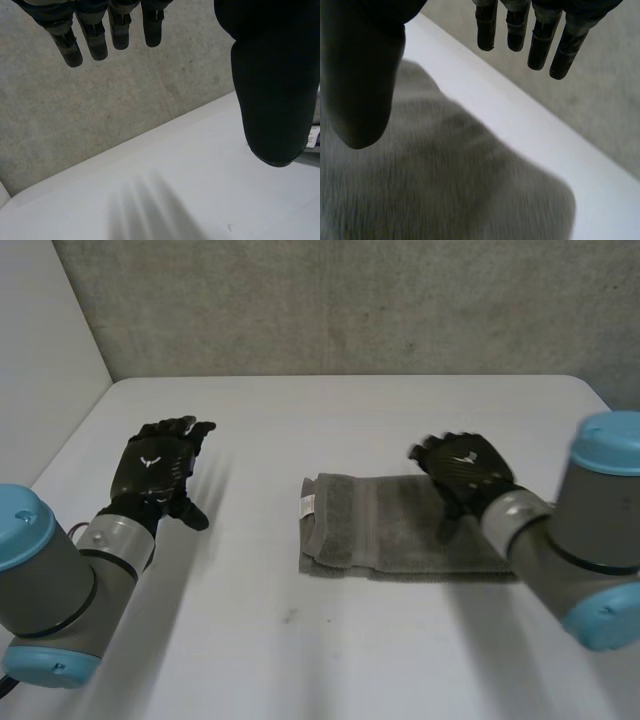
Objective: Fold the towel.
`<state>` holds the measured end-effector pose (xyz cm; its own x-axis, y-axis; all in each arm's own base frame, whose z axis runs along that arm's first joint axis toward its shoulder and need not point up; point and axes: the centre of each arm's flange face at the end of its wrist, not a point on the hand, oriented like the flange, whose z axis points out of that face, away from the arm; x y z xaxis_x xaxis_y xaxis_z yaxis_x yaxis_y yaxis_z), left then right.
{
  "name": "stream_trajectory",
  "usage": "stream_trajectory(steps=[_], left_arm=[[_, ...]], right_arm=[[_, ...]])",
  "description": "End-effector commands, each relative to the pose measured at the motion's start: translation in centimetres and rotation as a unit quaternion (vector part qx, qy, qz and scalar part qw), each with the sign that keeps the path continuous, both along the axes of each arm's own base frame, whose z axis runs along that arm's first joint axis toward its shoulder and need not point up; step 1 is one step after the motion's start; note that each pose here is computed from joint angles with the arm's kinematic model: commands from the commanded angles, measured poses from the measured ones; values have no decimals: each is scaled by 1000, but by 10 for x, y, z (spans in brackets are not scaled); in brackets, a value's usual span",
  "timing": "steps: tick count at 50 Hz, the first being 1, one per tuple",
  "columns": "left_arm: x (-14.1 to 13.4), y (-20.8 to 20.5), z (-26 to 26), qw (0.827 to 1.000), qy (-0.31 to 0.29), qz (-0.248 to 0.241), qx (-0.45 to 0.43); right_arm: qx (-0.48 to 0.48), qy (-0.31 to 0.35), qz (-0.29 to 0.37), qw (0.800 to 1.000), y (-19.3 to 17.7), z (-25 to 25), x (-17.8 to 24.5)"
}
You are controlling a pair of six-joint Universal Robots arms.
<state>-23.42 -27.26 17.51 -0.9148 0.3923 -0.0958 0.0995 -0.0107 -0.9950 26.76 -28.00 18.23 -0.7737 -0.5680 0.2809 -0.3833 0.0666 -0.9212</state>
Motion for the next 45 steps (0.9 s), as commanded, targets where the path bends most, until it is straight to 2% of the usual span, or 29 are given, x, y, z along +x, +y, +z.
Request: stream_trajectory(steps=[1, 5, 10, 12, 16, 18, 19, 20, 21, 23, 24, 26, 27, 28, 29, 31, 32, 34, 36, 40, 43, 45], left_arm=[[-4, 2, -3, 1000, -1, -7, 0], [-4, 2, -5, 1000, -2, -7, 0], [-4, 2, -5, 1000, -2, -7, 1], [-4, 2, -5, 1000, -2, -7, 1], [-4, 2, -4, 1000, 0, -7, 0], [-4, 2, -4, 1000, 0, -7, 0], [-4, 2, -4, 1000, 0, -7, 0], [-4, 2, -4, 1000, 0, -7, 0], [-4, 2, -4, 1000, 0, -7, 0], [-4, 2, -4, 1000, 0, -7, 0], [-4, 2, -4, 1000, -1, -7, 0], [-4, 3, -4, 1000, -1, -7, 0], [-4, 3, -4, 1000, -1, -7, 0], [-4, 3, -4, 1000, -1, -7, 0], [-3, 2, -4, 1000, -1, -5, 0], [-3, 2, -4, 1000, -1, -5, 0], [-3, 2, -4, 1000, -1, -5, 0], [-3, 2, -4, 1000, -1, -6, 0], [-3, 2, -4, 1000, -1, -6, 0], [-4, 3, -5, 1000, -2, -7, 1], [-4, 3, -5, 1000, -2, -7, 1], [-4, 3, -5, 1000, -3, -8, 0]], right_arm=[[75, 6, -49, 996, -4, -37, -58], [82, 10, -56, 995, -3, -50, -72], [27, 64, -61, 996, -13, -55, -80], [-25, 110, -90, 990, -22, -46, -84], [-75, 141, -107, 981, -33, -32, -82], [-128, 141, -47, 981, -19, -12, -39], [-128, 141, -47, 981, -19, -12, -39], [-150, 134, -7, 980, -8, -5, -13], [-150, 134, -7, 980, -8, -5, -13], [-167, 123, 63, 976, 14, -6, 31], [-167, 123, 63, 976, 14, -6, 32], [-175, 123, 119, 969, 34, -16, 66], [-175, 123, 120, 969, 34, -16, 67], [-179, 135, 148, 963, 46, -23, 81], [-179, 136, 148, 963, 46, -24, 81], [-185, 171, 206, 946, 70, -41, 103], [-185, 171, 207, 945, 70, -41, 103], [-181, 197, 262, 927, 91, -59, 113], [-179, 201, 282, 921, 98, -63, 115], [-180, 197, 283, 921, 98, -62, 116], [-182, 189, 255, 931, 91, -48, 111], [-171, 163, 205, 950, 85, -27, 101]])
